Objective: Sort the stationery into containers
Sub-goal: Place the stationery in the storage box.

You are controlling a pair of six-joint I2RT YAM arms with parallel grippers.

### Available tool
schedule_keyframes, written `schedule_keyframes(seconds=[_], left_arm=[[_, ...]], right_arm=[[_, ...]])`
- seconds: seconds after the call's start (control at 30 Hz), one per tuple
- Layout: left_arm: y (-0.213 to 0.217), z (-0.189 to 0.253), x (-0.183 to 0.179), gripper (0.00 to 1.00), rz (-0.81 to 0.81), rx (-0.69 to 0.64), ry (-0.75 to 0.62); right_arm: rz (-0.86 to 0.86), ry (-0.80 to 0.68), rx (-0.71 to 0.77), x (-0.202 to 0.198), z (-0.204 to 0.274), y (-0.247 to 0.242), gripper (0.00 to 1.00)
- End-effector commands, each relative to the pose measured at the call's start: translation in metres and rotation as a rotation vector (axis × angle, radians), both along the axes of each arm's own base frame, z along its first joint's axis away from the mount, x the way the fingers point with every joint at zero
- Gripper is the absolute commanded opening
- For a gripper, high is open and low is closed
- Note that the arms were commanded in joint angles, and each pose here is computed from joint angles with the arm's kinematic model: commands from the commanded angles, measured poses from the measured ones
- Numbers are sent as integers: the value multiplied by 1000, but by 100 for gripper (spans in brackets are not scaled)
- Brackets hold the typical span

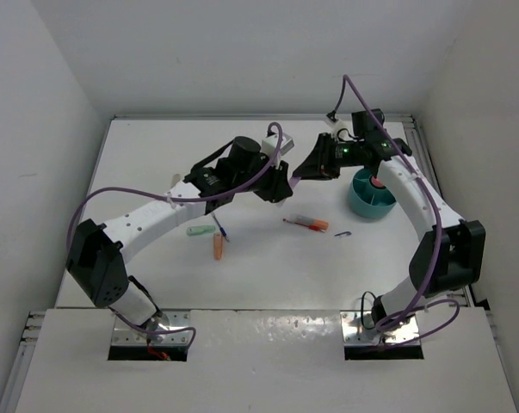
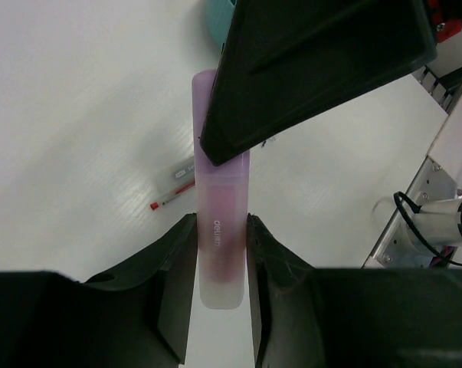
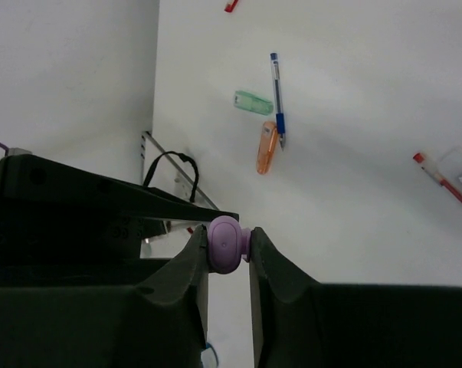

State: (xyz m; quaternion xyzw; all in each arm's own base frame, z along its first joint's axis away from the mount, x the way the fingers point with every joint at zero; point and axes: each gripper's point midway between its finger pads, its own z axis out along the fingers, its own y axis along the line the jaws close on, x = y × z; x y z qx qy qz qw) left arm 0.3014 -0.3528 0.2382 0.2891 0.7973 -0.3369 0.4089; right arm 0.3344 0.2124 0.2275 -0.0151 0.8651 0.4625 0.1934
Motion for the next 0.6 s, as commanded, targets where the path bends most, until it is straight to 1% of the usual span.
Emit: schedule_keyframes(seconds=[0.0,0.03,0.07,0.1,0.17,0.2,0.23,0.27,0.3,0.33,0.37,0.4,0.47,0.53,0.57], left_arm=[[-8,22,5,8,7,-41,-43],[-6,22,6,14,19,-36,-43],[-5,21,9,22,31,-34,-39],[0,20,13,47,66,-31,-31],[8,15,19,70,114,-13,-20],[13,16,23,90,138,-10,-19],[18,12,27,100,167,4,-17],[23,11,30,100,181,10,-17],[26,10,32,100,189,14,-19],[27,7,32,100,192,22,-16],[29,4,34,100,198,28,-12],[31,2,34,100,197,36,-5],[30,-4,33,100,190,44,3],[28,-7,32,100,179,49,9],[27,-10,32,100,173,51,15]], right_arm=[[26,-47,24,-1,11,4,8],[32,-63,17,-2,13,3,2],[27,-71,12,-2,15,-1,0],[32,-93,1,-2,16,-4,0],[3,-143,-34,5,22,-20,0],[13,-192,-81,7,24,-30,0],[3,-232,-122,11,26,-40,0],[-41,-275,-199,18,30,-60,0],[-11,-372,-293,24,28,-74,0],[-14,-423,-375,29,28,-87,0],[-36,-457,-506,35,24,-107,0],[18,-532,-615,38,21,-121,0],[9,-543,-752,42,16,-147,0],[55,-565,-846,44,10,-162,0],[67,-569,-916,46,6,-174,0]])
